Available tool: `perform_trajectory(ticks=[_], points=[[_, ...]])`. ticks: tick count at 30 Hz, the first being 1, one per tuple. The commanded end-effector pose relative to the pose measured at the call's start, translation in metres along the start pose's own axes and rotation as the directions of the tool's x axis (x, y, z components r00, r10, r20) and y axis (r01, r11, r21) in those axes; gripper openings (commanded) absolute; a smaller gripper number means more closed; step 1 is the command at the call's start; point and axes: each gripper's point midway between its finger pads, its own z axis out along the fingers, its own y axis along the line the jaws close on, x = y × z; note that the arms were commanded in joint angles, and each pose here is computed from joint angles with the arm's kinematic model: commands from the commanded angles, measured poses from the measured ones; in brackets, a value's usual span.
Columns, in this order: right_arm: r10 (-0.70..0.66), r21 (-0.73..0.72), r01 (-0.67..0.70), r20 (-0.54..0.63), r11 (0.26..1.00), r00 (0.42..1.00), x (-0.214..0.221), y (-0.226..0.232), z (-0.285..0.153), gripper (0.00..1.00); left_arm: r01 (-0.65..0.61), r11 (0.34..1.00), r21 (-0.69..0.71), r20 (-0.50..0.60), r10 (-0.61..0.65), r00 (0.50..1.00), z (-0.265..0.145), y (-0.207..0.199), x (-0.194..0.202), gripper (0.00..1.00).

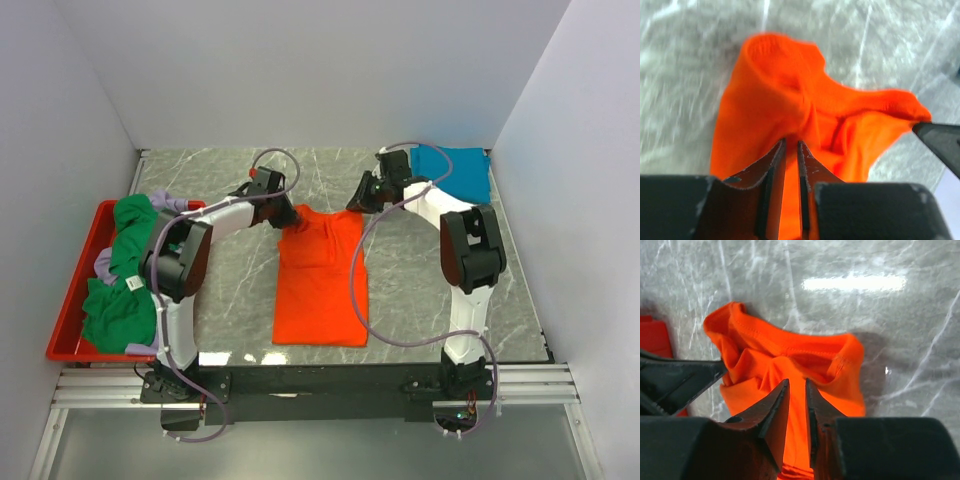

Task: Fold and stack the t-shirts
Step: Fold the tshirt

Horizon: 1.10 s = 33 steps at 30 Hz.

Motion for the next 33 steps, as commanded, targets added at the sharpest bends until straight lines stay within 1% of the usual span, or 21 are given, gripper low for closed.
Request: perform_trajectory(ticks=[1, 5, 9, 13, 16, 19, 21, 22, 23, 25, 26, 27, 28, 29, 30, 31, 32, 33], points=[[0.034, -0.056, -0.035, -0.013, 0.998, 0.999, -0.008, -0.004, 0.014, 0.25, -0.027, 0.999, 0.028, 0.004, 0.027, 1.000, 0.017, -0.007, -0.011, 0.20], [0.063, -0.026, -0.064, -0.037, 0.998, 0.997, -0.007, -0.021, 0.027, 0.25, 0.006, 1.000, -0.001, -0.018, -0.006, 1.000, 0.034, 0.014, -0.005, 0.20], [0.084, 0.000, -0.084, -0.055, 0.996, 0.995, -0.007, -0.035, 0.041, 0.23, 0.015, 1.000, -0.013, -0.040, -0.015, 0.999, 0.043, 0.024, -0.002, 0.20], [0.098, 0.005, -0.098, -0.071, 0.995, 0.993, -0.005, -0.042, 0.048, 0.23, 0.007, 1.000, 0.011, -0.037, -0.006, 0.999, 0.041, 0.016, -0.007, 0.20], [0.085, -0.001, -0.086, -0.048, 0.996, 0.995, -0.018, -0.036, 0.043, 0.23, -0.013, 0.999, 0.047, -0.020, 0.014, 1.000, 0.035, 0.000, -0.018, 0.21], [0.061, -0.009, -0.061, -0.023, 0.998, 0.998, -0.036, -0.022, 0.029, 0.23, -0.039, 0.995, 0.088, 0.014, 0.038, 0.999, 0.022, -0.020, -0.035, 0.24], [0.029, -0.027, -0.029, 0.014, 0.999, 0.999, -0.055, -0.007, 0.016, 0.24, -0.064, 0.991, 0.120, 0.040, 0.059, 0.997, 0.012, -0.036, -0.048, 0.30], [0.023, -0.028, -0.023, 0.025, 0.999, 0.999, -0.060, -0.002, 0.010, 0.26, -0.072, 0.989, 0.128, 0.050, 0.066, 0.997, 0.008, -0.041, -0.052, 0.32], [0.020, -0.031, -0.019, 0.037, 0.999, 0.999, -0.066, 0.003, 0.003, 0.30, -0.078, 0.987, 0.141, 0.072, 0.069, 0.995, -0.002, -0.051, -0.062, 0.37], [0.006, -0.041, -0.003, 0.066, 0.999, 0.998, -0.075, 0.016, -0.015, 0.35, -0.090, 0.983, 0.158, 0.092, 0.077, 0.993, -0.013, -0.059, -0.070, 0.41], [0.010, -0.033, -0.007, 0.069, 0.999, 0.998, -0.074, 0.015, -0.021, 0.38, -0.095, 0.980, 0.174, 0.111, 0.077, 0.991, -0.025, -0.067, -0.074, 0.45], [0.003, -0.044, 0.001, 0.096, 0.999, 0.995, -0.078, 0.025, -0.037, 0.38, -0.090, 0.980, 0.176, 0.109, 0.071, 0.991, -0.030, -0.067, -0.073, 0.46], [0.008, -0.038, -0.004, 0.097, 0.999, 0.995, -0.075, 0.026, -0.043, 0.38, -0.089, 0.978, 0.188, 0.126, 0.066, 0.990, -0.045, -0.072, -0.075, 0.47], [0.041, -0.007, -0.041, 0.081, 0.999, 0.996, -0.061, 0.015, -0.045, 0.40, -0.077, 0.980, 0.186, 0.128, 0.054, 0.990, -0.052, -0.071, -0.073, 0.47], [0.035, -0.026, -0.033, 0.108, 0.999, 0.994, -0.060, 0.025, -0.064, 0.40, -0.034, 0.987, 0.156, 0.100, 0.019, 0.995, -0.052, -0.056, -0.060, 0.47], [0.046, -0.029, -0.043, 0.111, 0.999, 0.993, -0.053, 0.026, -0.072, 0.41, -0.016, 0.989, 0.150, 0.104, 0.001, 0.995, -0.058, -0.050, -0.055, 0.47], [0.089, -0.009, -0.089, 0.078, 0.996, 0.993, -0.028, 0.010, -0.070, 0.41, -0.007, 0.987, 0.163, 0.138, -0.016, 0.990, -0.080, -0.053, -0.056, 0.47], [0.082, -0.055, -0.077, 0.101, 0.995, 0.991, -0.023, 0.024, -0.092, 0.42, 0.040, 0.993, 0.114, 0.103, -0.052, 0.993, -0.078, -0.028, -0.034, 0.47]])
